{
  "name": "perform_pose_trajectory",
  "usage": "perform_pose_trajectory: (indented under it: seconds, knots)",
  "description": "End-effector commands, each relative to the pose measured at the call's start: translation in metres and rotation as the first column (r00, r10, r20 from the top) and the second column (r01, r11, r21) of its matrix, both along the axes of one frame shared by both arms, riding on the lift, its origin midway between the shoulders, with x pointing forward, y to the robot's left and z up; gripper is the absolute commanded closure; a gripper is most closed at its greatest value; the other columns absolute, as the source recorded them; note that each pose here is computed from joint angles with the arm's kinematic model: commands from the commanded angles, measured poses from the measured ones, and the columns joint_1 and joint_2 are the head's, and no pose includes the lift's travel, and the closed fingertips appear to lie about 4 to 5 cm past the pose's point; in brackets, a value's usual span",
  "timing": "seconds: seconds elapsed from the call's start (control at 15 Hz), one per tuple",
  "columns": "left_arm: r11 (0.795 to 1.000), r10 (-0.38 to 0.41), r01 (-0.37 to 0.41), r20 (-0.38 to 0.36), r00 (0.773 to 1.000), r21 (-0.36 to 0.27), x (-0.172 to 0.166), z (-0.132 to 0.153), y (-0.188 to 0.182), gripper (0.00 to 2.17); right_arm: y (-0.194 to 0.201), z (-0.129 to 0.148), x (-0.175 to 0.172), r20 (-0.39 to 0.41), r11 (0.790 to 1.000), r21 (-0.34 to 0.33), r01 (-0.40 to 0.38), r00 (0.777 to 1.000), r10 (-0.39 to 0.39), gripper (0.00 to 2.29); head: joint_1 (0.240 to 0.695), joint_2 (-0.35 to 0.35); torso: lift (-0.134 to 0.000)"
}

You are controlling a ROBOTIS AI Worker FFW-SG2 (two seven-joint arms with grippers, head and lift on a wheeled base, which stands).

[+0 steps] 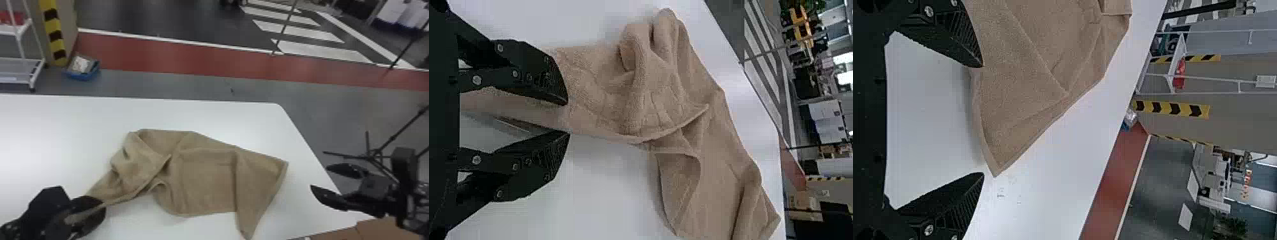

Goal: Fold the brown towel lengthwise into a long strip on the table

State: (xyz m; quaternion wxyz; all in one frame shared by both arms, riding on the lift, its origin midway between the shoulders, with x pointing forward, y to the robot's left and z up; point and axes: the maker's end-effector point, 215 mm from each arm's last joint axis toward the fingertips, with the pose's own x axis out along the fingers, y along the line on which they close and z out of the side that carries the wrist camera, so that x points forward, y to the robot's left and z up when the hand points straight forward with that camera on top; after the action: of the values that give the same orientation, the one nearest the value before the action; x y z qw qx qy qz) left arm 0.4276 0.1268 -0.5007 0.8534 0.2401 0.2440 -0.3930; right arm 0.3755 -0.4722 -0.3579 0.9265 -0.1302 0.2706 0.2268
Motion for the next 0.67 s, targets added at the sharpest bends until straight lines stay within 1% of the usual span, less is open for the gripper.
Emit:
perform_pose_trajectory:
  seconds: [0.0, 0.07, 0.13, 0.2, 0.27, 0.33, 0.4, 0.47, 0.53, 0.6]
  knots:
    - [0.998, 0.046, -0.045, -0.022, 0.999, 0.036, 0.003, -0.011, 0.010, 1.32, 0.002, 0.000, 0.002, 0.002, 1.000, 0.004, -0.003, 1.000, 0.003, 0.12, 0.695, -0.350, -0.093]
    - [0.996, 0.083, -0.083, -0.020, 0.996, 0.039, 0.006, -0.009, 0.017, 1.67, 0.003, -0.001, 0.003, 0.001, 1.000, 0.005, -0.005, 1.000, 0.005, 0.12, 0.695, -0.350, -0.093]
    - [0.993, 0.113, -0.113, -0.009, 0.994, 0.039, 0.009, -0.001, 0.022, 1.82, 0.005, -0.001, 0.004, 0.001, 1.000, 0.008, -0.010, 1.000, 0.010, 0.12, 0.695, -0.350, -0.093]
    - [0.992, 0.122, -0.122, -0.003, 0.993, 0.025, 0.008, 0.010, 0.023, 1.82, 0.006, -0.003, 0.004, -0.001, 1.000, 0.009, -0.012, 1.000, 0.012, 0.12, 0.695, -0.350, -0.093]
    - [0.992, 0.124, -0.124, -0.010, 0.992, -0.015, 0.006, 0.028, 0.026, 1.82, 0.006, -0.005, 0.004, -0.004, 1.000, 0.012, -0.013, 1.000, 0.013, 0.12, 0.695, -0.350, -0.093]
    - [0.985, 0.133, -0.140, -0.073, 0.988, -0.101, 0.001, 0.046, 0.028, 1.82, 0.006, -0.008, 0.004, -0.008, 1.000, 0.015, -0.012, 1.000, 0.012, 0.12, 0.695, -0.350, -0.093]
    - [0.967, 0.138, -0.165, -0.143, 0.980, -0.193, -0.004, 0.060, 0.032, 1.82, 0.005, -0.010, 0.003, -0.012, 1.000, 0.016, -0.012, 1.000, 0.012, 0.12, 0.695, -0.350, -0.093]
    - [0.927, 0.134, -0.199, -0.216, 0.967, -0.318, -0.005, 0.087, 0.035, 1.82, 0.005, -0.012, 0.003, -0.016, 1.000, 0.017, -0.011, 1.000, 0.012, 0.12, 0.695, -0.350, -0.093]
    - [0.872, 0.136, -0.264, -0.314, 0.940, -0.412, -0.006, 0.106, 0.040, 1.82, 0.007, -0.012, 0.004, -0.017, 1.000, 0.015, -0.015, 1.000, 0.015, 0.12, 0.695, -0.350, -0.093]
    - [0.823, 0.128, -0.318, -0.392, 0.911, -0.471, -0.004, 0.118, 0.041, 1.82, 0.010, -0.013, 0.004, -0.019, 1.000, 0.012, -0.022, 1.000, 0.022, 0.12, 0.695, -0.350, -0.093]
